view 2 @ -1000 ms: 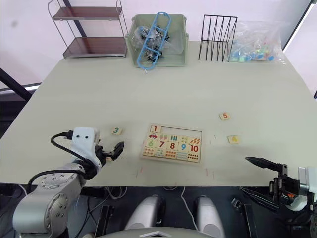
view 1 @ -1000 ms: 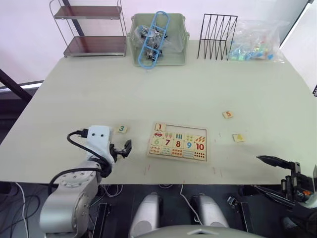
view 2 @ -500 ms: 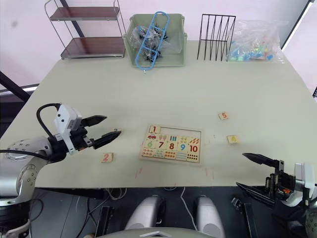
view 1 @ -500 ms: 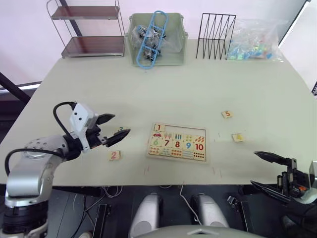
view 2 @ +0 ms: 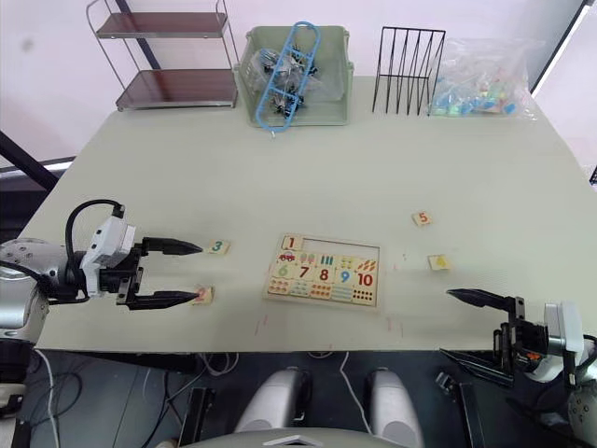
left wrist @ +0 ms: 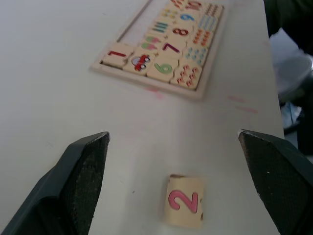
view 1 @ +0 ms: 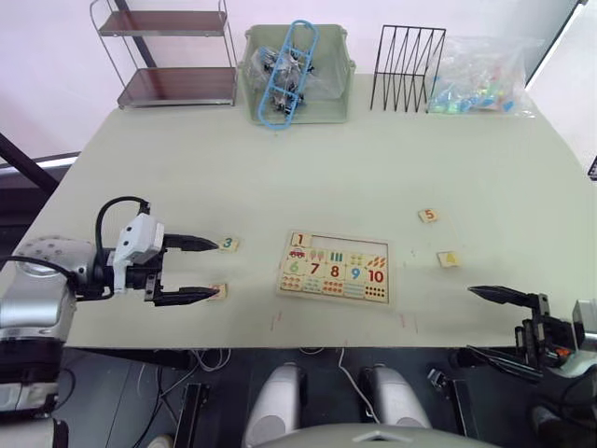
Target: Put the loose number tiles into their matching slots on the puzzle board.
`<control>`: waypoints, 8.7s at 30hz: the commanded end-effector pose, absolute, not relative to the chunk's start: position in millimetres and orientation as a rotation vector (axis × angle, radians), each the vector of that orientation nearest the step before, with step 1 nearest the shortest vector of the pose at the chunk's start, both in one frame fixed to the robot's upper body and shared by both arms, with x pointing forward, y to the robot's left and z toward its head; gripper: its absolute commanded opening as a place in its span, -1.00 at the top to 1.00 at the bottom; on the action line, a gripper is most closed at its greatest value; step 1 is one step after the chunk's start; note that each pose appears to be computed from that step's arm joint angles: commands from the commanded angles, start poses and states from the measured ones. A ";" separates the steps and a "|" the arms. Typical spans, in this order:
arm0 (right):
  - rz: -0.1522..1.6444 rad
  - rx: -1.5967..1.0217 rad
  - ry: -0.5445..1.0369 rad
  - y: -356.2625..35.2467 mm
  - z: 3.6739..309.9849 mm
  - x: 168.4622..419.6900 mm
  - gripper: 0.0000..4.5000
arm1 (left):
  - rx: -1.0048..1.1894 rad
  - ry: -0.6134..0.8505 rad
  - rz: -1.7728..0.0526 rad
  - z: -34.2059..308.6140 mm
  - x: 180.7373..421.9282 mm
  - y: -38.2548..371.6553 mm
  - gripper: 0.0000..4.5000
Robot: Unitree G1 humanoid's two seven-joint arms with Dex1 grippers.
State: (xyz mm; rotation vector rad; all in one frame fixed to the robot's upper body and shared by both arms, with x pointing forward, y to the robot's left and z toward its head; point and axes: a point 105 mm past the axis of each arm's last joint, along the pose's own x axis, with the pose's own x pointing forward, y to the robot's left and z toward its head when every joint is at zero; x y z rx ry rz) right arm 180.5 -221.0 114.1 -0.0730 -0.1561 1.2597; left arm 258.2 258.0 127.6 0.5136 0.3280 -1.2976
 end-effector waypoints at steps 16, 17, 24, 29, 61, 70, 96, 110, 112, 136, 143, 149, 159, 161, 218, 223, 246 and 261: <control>1.278 -0.122 -0.193 -219.6 125.9 184.7 -1.00 | 0.598 0.320 -1.377 105.3 258.8 271.2 -0.98; 1.279 -0.123 -0.194 -219.5 126.2 184.8 -1.00 | 0.613 0.325 -1.386 102.4 258.5 271.4 -0.98; 1.285 -0.129 -0.195 -218.4 128.5 185.2 -1.00 | 0.646 0.331 -1.408 94.7 261.0 272.0 -0.98; 1.278 -0.138 -0.194 -220.0 129.3 187.4 -1.00 | 0.657 0.336 -1.422 90.3 261.6 271.2 -0.98; 1.274 -0.129 -0.206 -214.2 129.8 182.3 -1.00 | 0.714 0.333 -1.419 117.2 282.4 267.5 0.59; 1.200 -0.116 -0.214 -214.7 132.3 190.5 -1.00 | 0.745 0.246 -1.450 152.8 304.6 238.6 0.59; 1.088 -0.089 -0.248 -199.7 128.7 177.9 -1.00 | 0.992 0.288 -1.501 189.1 353.3 131.8 0.59; 1.063 -0.100 -0.270 -199.2 127.1 183.4 -1.00 | 1.104 0.402 -1.494 186.9 358.8 88.1 0.59; 1.062 -0.103 -0.271 -200.4 127.2 184.3 -1.00 | 1.113 0.430 -1.492 182.9 360.2 82.7 0.59; 1.036 -0.114 -0.280 -206.2 123.7 183.5 -1.00 | 1.127 0.610 -1.467 158.9 361.5 65.0 0.59; 1.031 -0.115 -0.272 -207.7 121.2 182.8 -1.00 | 1.136 0.638 -1.464 152.2 358.9 68.4 0.59; 1.031 -0.118 -0.268 -209.9 120.6 182.0 -1.00 | 1.137 0.651 -1.454 148.6 360.4 69.1 0.59; 1.029 -0.116 -0.265 -210.8 118.3 181.2 -1.00 | 1.145 0.676 -1.452 141.8 359.7 73.1 0.59; 1.028 -0.116 -0.264 -211.1 117.8 181.0 -1.00 | 1.147 0.678 -1.453 140.6 359.6 73.7 0.59; 1.015 -0.119 -0.263 -211.4 115.5 180.6 -1.00 | 0.968 0.557 -1.387 170.5 383.7 83.3 -0.99; 1.015 -0.118 -0.260 -212.1 115.2 179.6 -1.00 | 0.886 0.500 -1.303 169.0 398.3 90.7 -0.99; 1.020 -0.119 -0.259 -213.0 116.6 181.2 -1.00 | 0.595 0.177 -1.478 141.9 365.3 100.3 0.98; 1.016 -0.129 -0.251 -216.2 119.2 182.0 -1.00 | 0.663 0.308 -1.492 107.3 355.3 110.5 0.98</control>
